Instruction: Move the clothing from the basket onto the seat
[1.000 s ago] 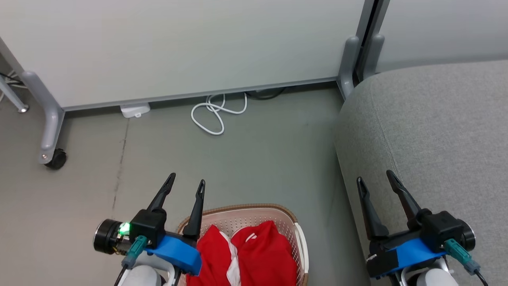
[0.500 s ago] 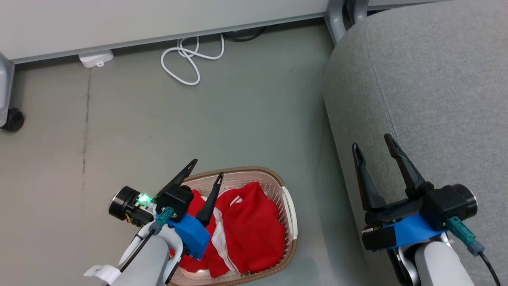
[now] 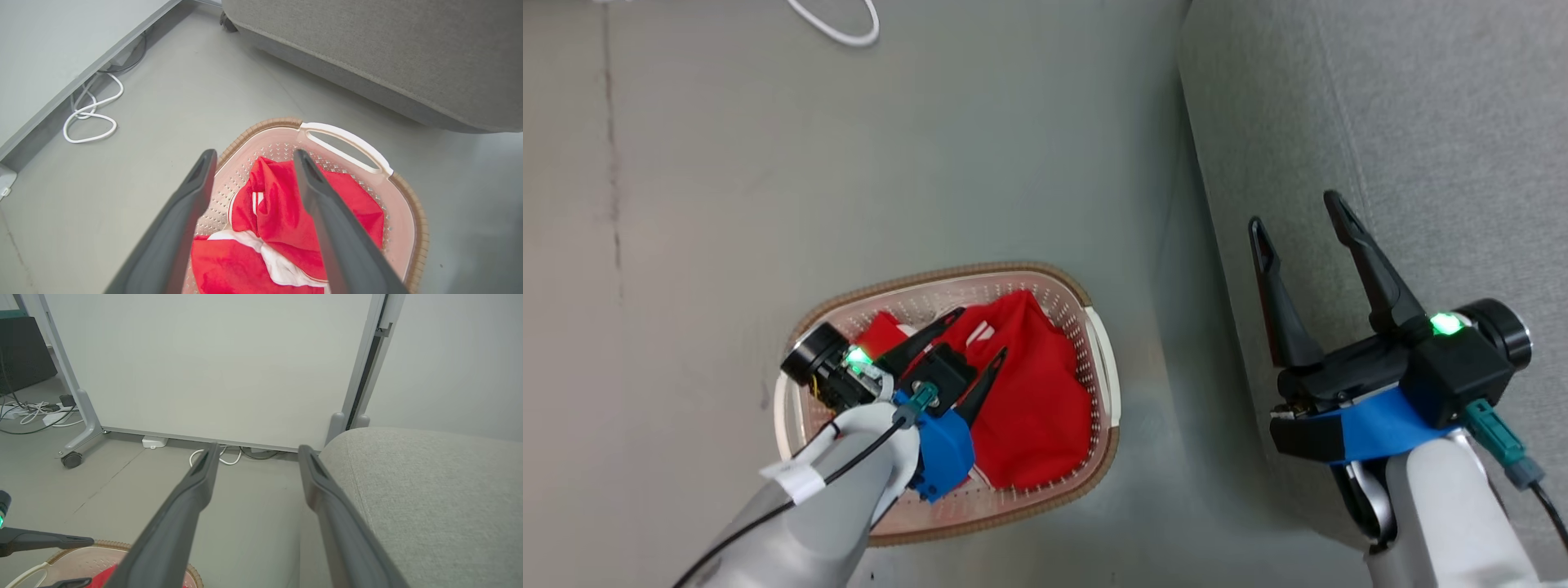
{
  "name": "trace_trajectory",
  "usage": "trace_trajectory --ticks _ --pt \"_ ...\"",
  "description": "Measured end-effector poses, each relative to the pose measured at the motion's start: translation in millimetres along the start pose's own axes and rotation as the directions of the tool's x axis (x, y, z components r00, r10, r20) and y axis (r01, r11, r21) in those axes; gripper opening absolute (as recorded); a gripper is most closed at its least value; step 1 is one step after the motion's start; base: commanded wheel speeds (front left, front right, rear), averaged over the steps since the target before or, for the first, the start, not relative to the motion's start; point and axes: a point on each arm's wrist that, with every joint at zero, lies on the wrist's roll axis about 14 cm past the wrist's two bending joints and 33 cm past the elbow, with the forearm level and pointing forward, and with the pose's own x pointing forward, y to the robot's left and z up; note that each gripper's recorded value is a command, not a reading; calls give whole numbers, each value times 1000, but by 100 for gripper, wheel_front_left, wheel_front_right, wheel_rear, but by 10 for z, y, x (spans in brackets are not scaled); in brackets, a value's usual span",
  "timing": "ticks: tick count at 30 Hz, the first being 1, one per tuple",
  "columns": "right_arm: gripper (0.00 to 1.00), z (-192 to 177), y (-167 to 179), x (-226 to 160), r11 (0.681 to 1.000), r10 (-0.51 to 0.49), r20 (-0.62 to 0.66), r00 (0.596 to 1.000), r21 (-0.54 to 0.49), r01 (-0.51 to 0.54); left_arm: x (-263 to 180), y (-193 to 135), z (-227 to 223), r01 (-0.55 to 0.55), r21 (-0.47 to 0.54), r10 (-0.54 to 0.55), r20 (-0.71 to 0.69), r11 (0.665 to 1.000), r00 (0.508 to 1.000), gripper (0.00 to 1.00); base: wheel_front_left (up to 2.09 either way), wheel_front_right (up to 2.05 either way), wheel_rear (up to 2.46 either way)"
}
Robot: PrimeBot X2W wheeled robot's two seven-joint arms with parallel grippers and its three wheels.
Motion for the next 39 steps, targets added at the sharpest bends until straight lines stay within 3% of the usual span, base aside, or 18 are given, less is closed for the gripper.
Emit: trace_trajectory --ticks 10,18,29,34,39 --pt "100 -341 30 250 999 37 -40 999 -9 -37 261 -5 -624 114 40 -105 -185 993 977 100 0 0 0" --pt "100 -617 39 386 998 61 -69 996 -20 -62 346 15 -1164 217 109 -165 -358 970 919 100 0 0 0" --pt "100 -950 136 518 995 98 -92 991 -10 -99 308 161 -1907 319 161 -153 -626 934 764 100 0 0 0" --pt "100 -1077 171 525 994 108 -107 988 -5 -110 240 218 -2154 386 213 -123 -720 897 683 100 0 0 0" --pt "100 -1164 182 525 993 114 -114 987 -5 -115 254 177 -2306 446 240 -118 -761 862 638 100 0 0 0"
